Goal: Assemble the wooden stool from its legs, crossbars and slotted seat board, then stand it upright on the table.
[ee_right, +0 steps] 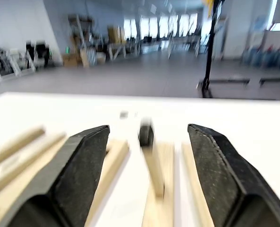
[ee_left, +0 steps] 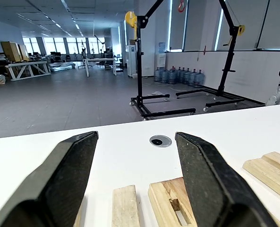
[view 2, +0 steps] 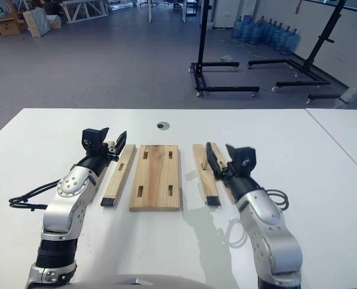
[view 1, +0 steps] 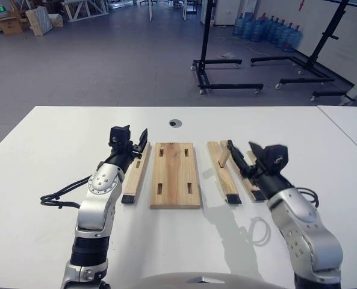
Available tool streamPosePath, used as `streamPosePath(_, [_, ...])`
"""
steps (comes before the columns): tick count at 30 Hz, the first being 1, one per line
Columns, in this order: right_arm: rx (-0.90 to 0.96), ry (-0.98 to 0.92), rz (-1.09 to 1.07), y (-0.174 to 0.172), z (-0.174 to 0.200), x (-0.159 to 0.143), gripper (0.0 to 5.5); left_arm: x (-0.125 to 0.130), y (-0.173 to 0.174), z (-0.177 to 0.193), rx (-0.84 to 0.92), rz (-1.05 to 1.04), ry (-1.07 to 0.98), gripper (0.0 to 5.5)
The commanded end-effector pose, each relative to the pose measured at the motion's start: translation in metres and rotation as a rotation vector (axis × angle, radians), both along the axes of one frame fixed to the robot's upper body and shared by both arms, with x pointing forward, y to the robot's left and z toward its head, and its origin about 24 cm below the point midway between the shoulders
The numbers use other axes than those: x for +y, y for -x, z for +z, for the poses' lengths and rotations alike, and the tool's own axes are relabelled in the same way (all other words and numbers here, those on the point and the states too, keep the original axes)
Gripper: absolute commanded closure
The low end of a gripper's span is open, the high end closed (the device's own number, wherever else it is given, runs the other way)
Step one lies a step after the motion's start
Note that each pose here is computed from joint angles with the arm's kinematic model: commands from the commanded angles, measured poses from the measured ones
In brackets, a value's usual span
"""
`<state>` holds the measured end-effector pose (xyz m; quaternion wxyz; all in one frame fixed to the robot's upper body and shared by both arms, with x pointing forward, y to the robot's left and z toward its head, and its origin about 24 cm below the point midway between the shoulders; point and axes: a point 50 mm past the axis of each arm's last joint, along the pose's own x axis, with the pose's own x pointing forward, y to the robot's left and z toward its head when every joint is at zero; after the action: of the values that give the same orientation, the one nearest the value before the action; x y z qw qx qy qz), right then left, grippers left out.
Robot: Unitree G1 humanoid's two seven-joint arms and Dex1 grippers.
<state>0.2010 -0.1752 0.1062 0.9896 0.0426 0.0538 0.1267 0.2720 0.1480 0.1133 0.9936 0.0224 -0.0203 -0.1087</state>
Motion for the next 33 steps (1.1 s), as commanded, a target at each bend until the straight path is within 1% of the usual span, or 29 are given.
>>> streamPosePath(1, [0.119,-0.022,0.008,0.010,-0.021,0.003,2.46,0.000,0.001,-0.005,0.027,-0.008,-0.017,2.51])
streamPosePath(5, [0.195,-0.033,-0.032,0.007,-0.037,0.005,2.46,-0.005,0.002,-0.007,0.038,-0.027,-0.019,2.51])
streamPosePath(11, [0.219,0.011,-0.046,0.001,-0.044,0.006,1.45,-0.007,0.003,-0.008,0.041,-0.034,-0.018,2.51])
streamPosePath(12, [0.232,0.025,-0.047,0.000,-0.046,0.006,1.41,-0.008,0.003,-0.007,0.037,-0.035,-0.015,2.51])
streamPosePath(24, [0.497,0.131,-0.051,-0.013,-0.074,0.008,1.41,-0.016,0.005,-0.009,0.043,-0.059,-0.009,2.51])
streamPosePath(27, [0.572,0.193,-0.064,-0.011,-0.083,0.004,1.89,-0.017,0.005,-0.009,0.043,-0.059,-0.010,2.51])
streamPosePath(29, [0.598,0.215,-0.072,-0.008,-0.086,0.003,2.38,-0.015,0.005,-0.010,0.045,-0.055,-0.012,2.51])
streamPosePath(33, [0.622,0.226,-0.064,-0.003,-0.090,0.006,3.18,-0.015,0.005,-0.009,0.043,-0.056,-0.019,2.51])
